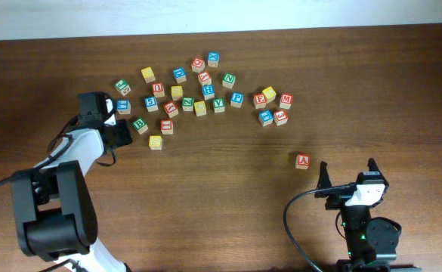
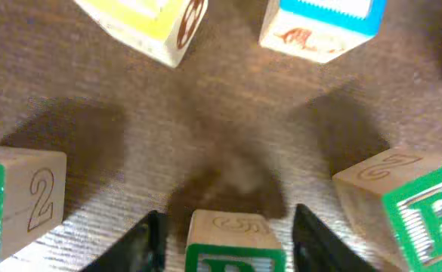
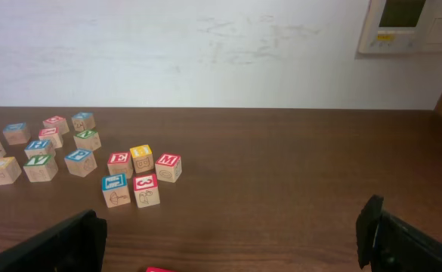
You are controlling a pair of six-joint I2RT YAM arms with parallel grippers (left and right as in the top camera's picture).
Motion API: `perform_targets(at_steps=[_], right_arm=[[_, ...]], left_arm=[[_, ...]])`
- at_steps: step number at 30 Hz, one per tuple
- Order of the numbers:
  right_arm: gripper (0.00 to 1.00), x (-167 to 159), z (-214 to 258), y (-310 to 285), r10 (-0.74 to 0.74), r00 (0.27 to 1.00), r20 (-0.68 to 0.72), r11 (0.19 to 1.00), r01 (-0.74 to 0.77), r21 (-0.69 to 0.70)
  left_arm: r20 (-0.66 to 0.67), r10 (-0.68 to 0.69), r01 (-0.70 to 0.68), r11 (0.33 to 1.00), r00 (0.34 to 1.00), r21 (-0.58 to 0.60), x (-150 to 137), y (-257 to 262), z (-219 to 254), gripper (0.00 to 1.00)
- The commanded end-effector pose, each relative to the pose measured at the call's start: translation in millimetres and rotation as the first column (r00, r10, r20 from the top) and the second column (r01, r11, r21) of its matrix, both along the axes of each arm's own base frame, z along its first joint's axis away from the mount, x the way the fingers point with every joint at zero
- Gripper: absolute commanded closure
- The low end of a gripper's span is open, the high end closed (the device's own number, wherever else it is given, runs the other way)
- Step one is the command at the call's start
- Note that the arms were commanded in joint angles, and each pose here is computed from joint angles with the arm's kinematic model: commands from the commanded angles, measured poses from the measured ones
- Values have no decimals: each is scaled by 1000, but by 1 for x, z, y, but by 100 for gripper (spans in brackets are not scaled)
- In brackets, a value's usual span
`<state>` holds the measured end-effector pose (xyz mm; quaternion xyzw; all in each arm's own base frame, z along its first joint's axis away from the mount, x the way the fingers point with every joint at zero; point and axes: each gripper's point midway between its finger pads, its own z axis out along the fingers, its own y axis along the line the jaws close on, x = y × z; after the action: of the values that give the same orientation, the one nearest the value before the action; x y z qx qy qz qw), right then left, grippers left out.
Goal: Spell out RSS
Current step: 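Lower the left gripper and grasp the green R block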
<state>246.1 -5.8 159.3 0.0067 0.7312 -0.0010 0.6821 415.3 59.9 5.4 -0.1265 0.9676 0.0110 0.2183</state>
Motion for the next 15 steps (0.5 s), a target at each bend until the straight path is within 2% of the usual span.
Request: perform_targets(at_steps=[1, 11, 15], right_arm=[[2, 0, -2, -2, -9, 1000, -3, 1000, 9, 10], [2, 0, -2, -2, -9, 1000, -3, 1000, 9, 10], [2, 0, -2, -2, -9, 1000, -3, 1000, 9, 10]], left_arm=[[-30, 4, -4, 1000, 1000, 0, -5, 1, -3, 54], [5, 4, -4, 1000, 1000, 4, 3, 2, 1, 73], [-23, 3, -3, 1000, 1000, 1, -4, 1, 1, 72]])
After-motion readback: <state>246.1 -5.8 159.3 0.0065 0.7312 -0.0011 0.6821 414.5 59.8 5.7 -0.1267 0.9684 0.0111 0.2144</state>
